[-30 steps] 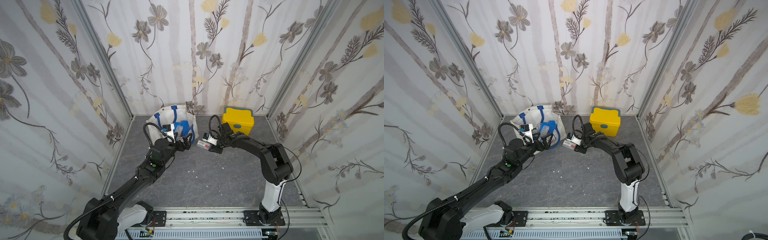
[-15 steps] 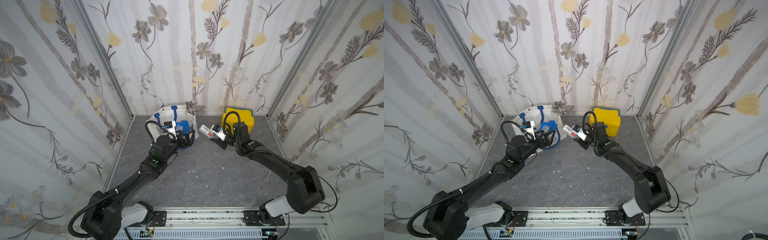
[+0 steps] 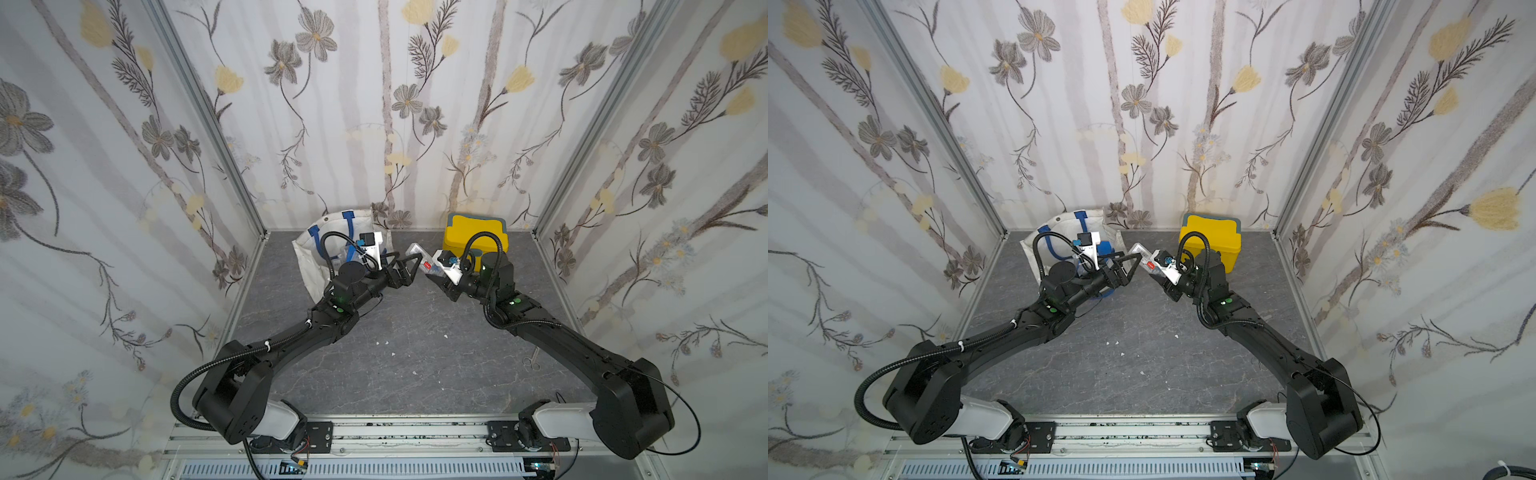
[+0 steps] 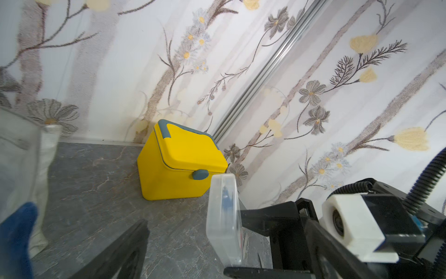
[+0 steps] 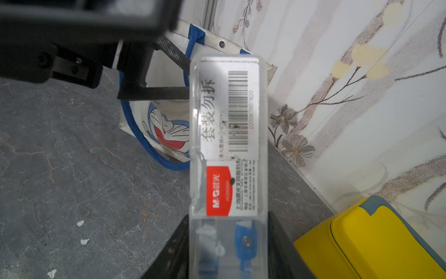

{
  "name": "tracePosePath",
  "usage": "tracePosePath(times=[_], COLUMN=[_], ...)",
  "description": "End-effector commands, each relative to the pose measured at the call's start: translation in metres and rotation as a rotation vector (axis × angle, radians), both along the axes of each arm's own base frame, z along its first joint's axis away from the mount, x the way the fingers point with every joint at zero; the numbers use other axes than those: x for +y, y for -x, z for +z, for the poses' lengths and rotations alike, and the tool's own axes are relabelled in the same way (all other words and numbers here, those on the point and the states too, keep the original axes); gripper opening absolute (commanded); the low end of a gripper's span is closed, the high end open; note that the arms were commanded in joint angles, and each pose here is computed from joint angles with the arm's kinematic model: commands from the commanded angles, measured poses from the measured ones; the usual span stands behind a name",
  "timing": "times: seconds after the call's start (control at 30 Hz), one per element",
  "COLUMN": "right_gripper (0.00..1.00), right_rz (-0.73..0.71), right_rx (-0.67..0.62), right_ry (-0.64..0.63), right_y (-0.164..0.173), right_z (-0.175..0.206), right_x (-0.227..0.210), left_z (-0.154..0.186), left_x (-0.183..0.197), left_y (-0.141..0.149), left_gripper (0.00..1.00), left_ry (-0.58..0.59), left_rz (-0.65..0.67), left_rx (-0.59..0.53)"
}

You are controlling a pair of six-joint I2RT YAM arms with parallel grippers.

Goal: Put the compass set into the canvas bag
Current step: Pick up the compass set at the center of the board.

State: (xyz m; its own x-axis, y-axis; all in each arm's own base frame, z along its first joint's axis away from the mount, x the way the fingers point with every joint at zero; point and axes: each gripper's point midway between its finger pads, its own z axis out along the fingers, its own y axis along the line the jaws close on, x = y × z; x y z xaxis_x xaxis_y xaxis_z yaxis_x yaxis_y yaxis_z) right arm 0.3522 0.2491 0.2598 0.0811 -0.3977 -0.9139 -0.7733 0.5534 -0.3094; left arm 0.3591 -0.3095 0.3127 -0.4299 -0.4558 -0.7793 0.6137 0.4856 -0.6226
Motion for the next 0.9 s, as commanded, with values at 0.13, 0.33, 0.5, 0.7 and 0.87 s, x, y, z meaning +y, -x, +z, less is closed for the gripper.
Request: tracePosePath(times=[0.13,0.33,0.5,0.7,0.87], right_gripper=[0.43,0.43,0.43,0.44,0.46], right_rz=[-0.013,-0.012,-0.011,-0.003,0.005], right_rx=[-0.069,-0.086,-0.091,-0.091,-0.084], right_ry=[-0.04,-0.041,-0.043,-0.045,-0.045], right_y=[0.005,0.01,0.011,0.011,0.01], right_z=[0.017,0.02,0.022,0.022,0.02], right_x=[-0.004,-0.007,-0.008,-0.007,-0.005], left_z=[0.013,0.012,0.011,0.009,0.01], left_x=[-0.028,-0.037,-0.039,-0.042,-0.041], left_y=[-0.002,0.0,0.001,0.001,0.001], left_gripper=[0.85,0.61,0.48,0.27,0.2], left_ry=[0.072,0.114,0.127,0.124,0.118], left_rz=[-0.078,-0.119,-0.138,-0.147,-0.142], left_rx=[-0.033,-0.049,-0.049,-0.045,-0.047])
